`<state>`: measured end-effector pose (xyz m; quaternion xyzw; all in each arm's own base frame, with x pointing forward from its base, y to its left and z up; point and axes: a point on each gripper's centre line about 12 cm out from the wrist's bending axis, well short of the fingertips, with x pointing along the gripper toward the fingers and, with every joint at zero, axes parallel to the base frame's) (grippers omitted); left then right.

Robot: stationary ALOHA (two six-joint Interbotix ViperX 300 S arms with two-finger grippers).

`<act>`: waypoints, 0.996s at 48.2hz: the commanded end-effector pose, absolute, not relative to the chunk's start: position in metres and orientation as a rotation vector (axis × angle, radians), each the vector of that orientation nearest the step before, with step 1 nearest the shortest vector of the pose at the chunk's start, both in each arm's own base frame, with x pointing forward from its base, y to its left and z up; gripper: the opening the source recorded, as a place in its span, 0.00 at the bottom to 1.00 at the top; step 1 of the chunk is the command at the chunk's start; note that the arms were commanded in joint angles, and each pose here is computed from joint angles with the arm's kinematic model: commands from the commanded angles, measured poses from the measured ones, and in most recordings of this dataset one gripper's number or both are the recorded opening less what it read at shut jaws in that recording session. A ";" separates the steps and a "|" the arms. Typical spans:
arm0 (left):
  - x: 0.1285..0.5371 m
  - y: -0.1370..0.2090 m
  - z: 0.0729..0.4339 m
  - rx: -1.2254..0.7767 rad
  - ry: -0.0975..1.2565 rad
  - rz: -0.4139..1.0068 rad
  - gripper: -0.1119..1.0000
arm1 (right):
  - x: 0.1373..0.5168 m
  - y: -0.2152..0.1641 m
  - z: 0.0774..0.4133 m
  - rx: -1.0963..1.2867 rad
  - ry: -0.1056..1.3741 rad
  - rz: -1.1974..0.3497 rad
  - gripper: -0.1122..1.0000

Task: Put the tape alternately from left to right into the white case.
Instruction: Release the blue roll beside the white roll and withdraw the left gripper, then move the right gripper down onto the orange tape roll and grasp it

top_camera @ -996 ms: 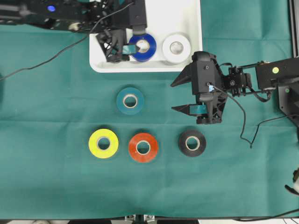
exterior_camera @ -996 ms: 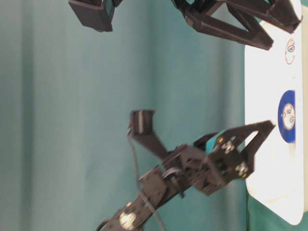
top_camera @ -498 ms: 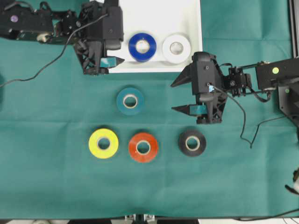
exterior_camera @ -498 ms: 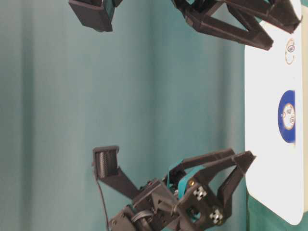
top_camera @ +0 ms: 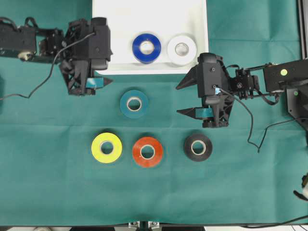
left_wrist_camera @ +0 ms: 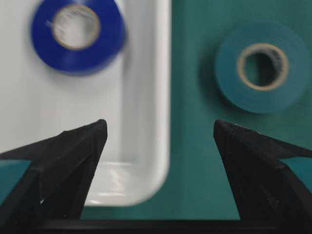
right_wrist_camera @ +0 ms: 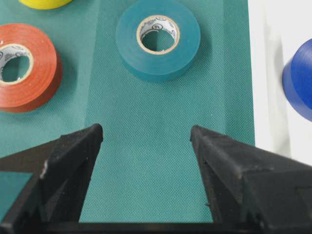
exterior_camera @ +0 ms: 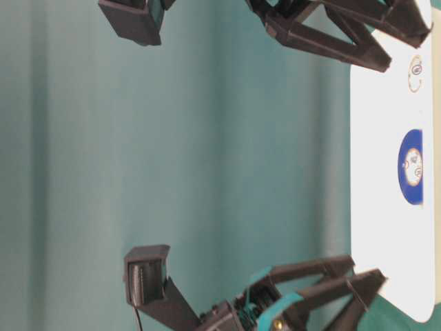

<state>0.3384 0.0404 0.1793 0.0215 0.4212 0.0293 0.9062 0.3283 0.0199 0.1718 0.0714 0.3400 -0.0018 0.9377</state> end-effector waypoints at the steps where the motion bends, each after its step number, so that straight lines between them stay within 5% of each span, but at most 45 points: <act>1: 0.336 0.030 0.185 0.024 0.848 0.048 0.71 | 0.332 0.021 0.179 0.149 0.666 0.001 0.82; 25: 0.320 -0.024 0.169 -0.162 0.901 0.017 0.71 | 0.332 0.021 0.179 0.149 0.667 0.001 0.82; 48: 0.308 -0.028 0.155 -0.216 0.942 0.040 0.71 | 0.336 0.021 0.173 0.151 0.684 -0.002 0.82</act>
